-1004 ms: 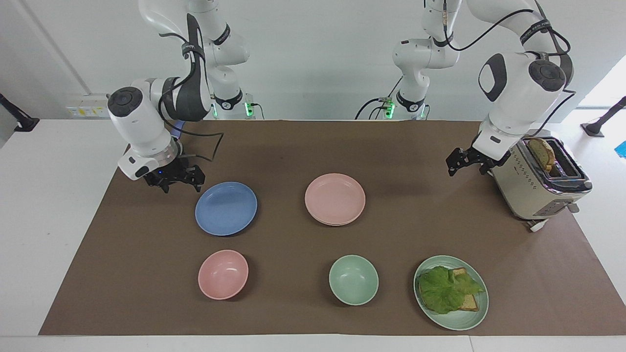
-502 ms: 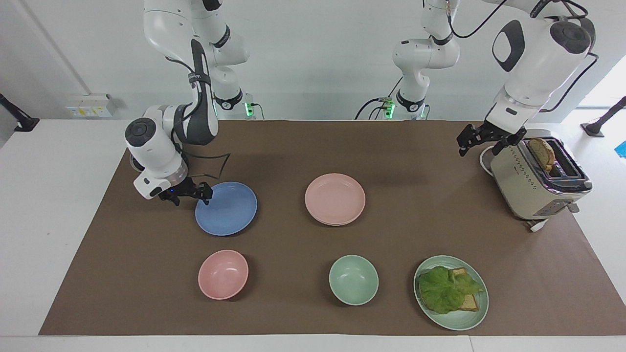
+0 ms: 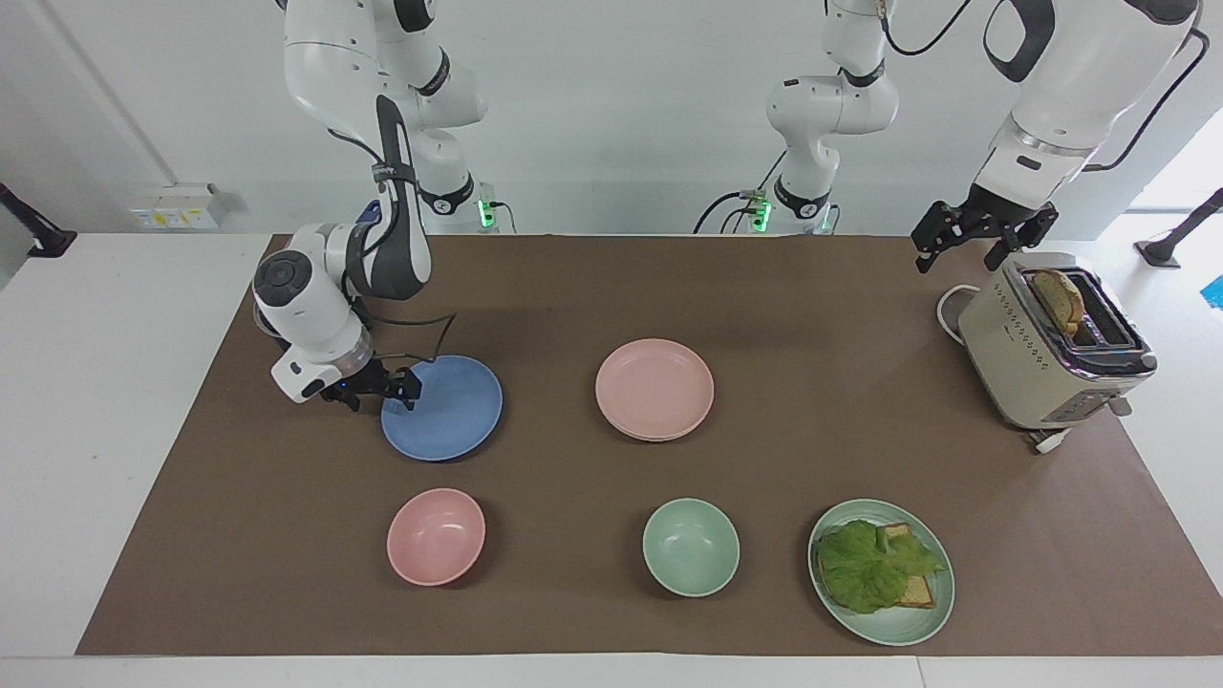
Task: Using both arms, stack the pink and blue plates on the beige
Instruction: 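Withdraw the left gripper while the right gripper reaches the blue plate, then grasp the blue plate rim and slide it toward the pink plate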
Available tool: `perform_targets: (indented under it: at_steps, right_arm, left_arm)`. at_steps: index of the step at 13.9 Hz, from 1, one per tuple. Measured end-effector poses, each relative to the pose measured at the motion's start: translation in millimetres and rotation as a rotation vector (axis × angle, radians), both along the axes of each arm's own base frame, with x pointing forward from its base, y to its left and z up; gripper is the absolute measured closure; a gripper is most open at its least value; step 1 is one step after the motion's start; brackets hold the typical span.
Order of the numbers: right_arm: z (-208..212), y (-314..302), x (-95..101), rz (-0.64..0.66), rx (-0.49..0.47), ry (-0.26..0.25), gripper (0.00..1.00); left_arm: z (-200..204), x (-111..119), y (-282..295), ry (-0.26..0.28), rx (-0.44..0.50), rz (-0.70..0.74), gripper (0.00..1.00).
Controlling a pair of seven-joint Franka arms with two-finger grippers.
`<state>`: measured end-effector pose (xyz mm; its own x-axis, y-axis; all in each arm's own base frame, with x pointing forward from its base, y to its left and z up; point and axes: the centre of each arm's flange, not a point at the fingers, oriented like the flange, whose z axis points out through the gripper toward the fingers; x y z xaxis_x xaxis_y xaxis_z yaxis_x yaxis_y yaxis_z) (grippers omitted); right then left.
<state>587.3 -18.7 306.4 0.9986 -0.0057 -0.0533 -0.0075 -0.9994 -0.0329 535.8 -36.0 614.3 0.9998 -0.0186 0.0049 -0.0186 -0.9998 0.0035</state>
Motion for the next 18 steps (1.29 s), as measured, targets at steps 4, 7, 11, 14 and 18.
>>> perform_targets:
  at_steps: [4, 7, 11, 14, 18]
  right_arm:
    - [-5, 1, -2.6, -0.014, 0.015, 0.009, 0.34]
    - [-6, 1, -3.0, -0.015, 0.017, 0.010, 0.66]
    - [-1, 1, -2.1, -0.017, 0.021, -0.001, 0.93]
    - [3, 1, 0.0, -0.007, 0.023, 0.003, 0.93]
    - [45, 6, 8.4, 0.041, 0.039, 0.001, 0.95]
  left_arm:
    - [0, 0, 0, 0.000, 0.000, 0.000, 0.00]
    - [0, 0, 0, 0.000, 0.000, 0.000, 0.00]
    - [0, 0, 0, 0.000, 0.000, 0.000, 0.00]
    - [0, 0, 0, 0.000, 0.000, 0.000, 0.00]
    - [0, 0, 0, 0.000, 0.000, 0.000, 0.00]
